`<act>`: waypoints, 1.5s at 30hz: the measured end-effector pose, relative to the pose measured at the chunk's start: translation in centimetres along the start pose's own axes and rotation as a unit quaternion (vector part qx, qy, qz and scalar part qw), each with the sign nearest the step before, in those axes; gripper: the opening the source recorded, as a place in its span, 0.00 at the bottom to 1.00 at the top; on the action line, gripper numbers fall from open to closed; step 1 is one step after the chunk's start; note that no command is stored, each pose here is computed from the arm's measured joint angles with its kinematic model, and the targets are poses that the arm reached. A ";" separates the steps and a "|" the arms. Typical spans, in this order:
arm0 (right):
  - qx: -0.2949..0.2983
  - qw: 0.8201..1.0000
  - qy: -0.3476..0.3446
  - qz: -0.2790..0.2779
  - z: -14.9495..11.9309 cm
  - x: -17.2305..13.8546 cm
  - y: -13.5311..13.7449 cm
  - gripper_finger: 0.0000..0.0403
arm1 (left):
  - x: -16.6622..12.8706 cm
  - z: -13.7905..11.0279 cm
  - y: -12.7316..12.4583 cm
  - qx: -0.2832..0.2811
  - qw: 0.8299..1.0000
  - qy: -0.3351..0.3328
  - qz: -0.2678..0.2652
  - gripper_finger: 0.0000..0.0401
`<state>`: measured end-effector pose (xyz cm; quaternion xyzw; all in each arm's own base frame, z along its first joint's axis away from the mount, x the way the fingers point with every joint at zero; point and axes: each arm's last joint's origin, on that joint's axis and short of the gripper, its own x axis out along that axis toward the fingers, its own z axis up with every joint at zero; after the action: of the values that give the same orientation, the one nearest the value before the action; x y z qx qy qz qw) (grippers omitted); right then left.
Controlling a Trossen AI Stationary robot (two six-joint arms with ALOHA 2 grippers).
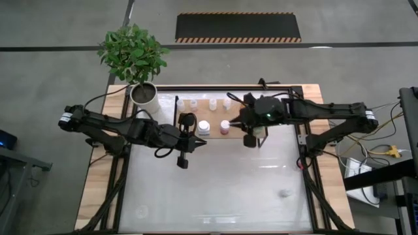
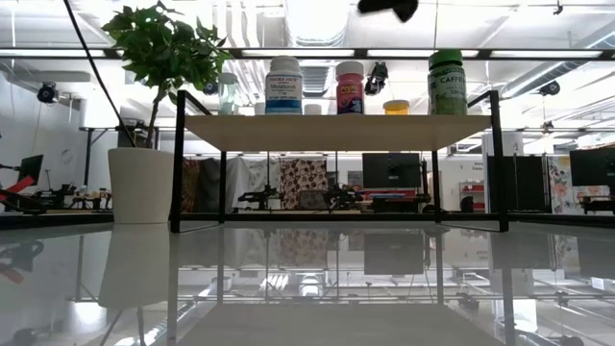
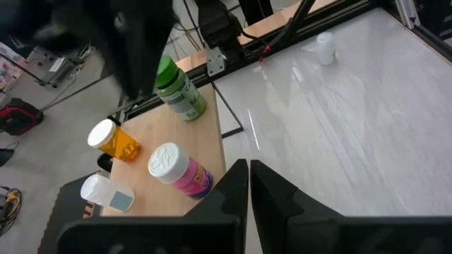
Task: Pick and place medicine bottles onto shelf by color
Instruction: Put the transparent pill bottle on the shelf
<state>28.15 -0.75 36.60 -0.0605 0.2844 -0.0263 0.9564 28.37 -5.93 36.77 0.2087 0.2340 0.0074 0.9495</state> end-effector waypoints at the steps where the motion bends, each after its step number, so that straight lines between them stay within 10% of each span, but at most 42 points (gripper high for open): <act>1: 0.008 1.000 0.001 0.013 0.2 -0.6 0.4 0.09 | 0.0 0.0 0.0 0.000 1.000 0.000 0.000 0.00; 13: 0.224 0.927 0.199 0.224 -2.7 -3.4 9.3 0.09 | 0.3 0.2 0.0 -0.004 1.000 -0.011 0.002 0.00; 31: 0.492 0.716 0.492 -0.050 -15.1 -7.3 19.4 0.12 | 0.1 0.6 -0.6 0.000 1.000 -0.024 -0.006 0.00; 45: 0.533 0.696 0.467 -0.116 -17.6 -6.6 19.5 0.63 | 0.1 0.6 -0.6 0.002 1.000 -0.024 -0.005 0.00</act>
<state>13.28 17.40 22.96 0.4465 0.6238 -0.3092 0.5621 28.65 -6.68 36.95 0.2094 0.2122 -0.0031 0.9545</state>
